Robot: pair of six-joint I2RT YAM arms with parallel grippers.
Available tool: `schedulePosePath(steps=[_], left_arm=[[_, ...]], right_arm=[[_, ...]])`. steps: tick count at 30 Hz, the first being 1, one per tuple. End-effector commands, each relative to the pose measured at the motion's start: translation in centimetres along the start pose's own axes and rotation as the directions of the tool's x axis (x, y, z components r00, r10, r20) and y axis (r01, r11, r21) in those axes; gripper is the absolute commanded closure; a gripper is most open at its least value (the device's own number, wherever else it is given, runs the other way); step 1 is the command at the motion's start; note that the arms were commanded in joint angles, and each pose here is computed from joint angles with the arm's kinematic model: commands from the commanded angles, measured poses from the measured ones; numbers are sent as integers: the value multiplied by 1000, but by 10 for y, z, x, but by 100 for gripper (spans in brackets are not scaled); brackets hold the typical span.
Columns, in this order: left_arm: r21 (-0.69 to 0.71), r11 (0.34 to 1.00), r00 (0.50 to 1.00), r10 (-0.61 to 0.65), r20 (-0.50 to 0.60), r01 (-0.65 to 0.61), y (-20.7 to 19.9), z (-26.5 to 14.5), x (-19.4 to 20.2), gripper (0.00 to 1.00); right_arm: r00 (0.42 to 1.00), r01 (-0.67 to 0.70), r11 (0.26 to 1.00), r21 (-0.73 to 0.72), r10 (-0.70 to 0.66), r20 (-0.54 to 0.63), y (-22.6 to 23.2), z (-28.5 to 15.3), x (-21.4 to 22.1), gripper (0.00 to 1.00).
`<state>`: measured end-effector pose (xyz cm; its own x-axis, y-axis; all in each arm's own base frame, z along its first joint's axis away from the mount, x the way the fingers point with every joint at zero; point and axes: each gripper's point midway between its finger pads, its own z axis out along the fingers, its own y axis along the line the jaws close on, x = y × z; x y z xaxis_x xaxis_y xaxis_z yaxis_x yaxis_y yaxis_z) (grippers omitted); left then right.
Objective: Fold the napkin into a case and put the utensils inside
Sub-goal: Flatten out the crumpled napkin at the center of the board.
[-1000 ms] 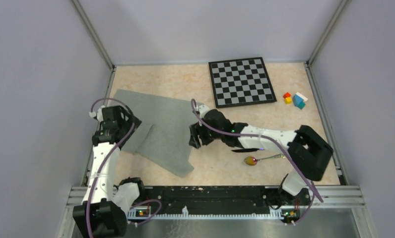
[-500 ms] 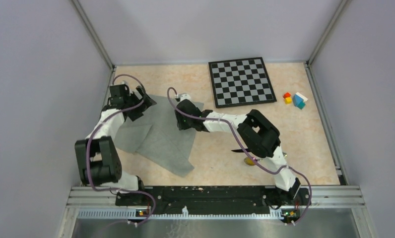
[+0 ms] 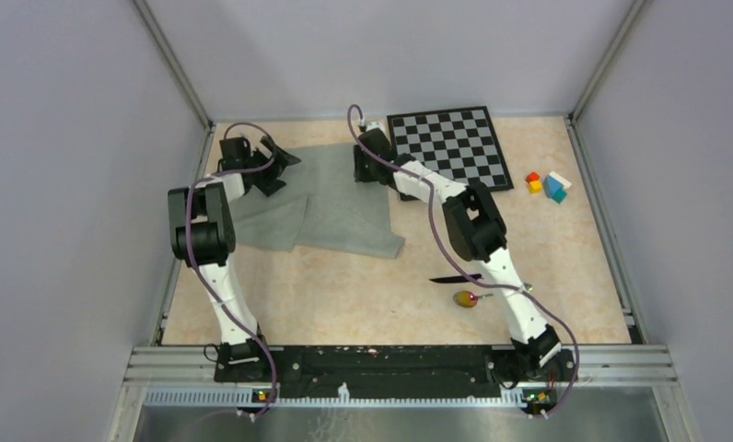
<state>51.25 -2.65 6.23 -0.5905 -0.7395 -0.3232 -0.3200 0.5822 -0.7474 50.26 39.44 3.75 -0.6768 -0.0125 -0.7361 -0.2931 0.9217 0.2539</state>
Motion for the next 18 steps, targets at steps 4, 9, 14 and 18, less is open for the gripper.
schedulePosePath(steps=[4,9,14,18], left_arm=[[-19,985,985,170,-24,-171,-31,7,-16,1],[-222,897,923,383,-40,-382,-41,-44,12,1],[-333,741,810,564,-164,-583,-27,-81,71,19],[-340,642,726,623,-291,-687,-5,-91,94,32]], right_arm=[[987,143,989,-50,-146,-66,-29,15,-43,53],[995,76,990,-118,-83,-59,-4,-52,-68,43],[994,14,987,-160,-31,-104,-1,-119,-47,40],[994,-3,984,-181,-17,-106,-7,-163,-24,40]])
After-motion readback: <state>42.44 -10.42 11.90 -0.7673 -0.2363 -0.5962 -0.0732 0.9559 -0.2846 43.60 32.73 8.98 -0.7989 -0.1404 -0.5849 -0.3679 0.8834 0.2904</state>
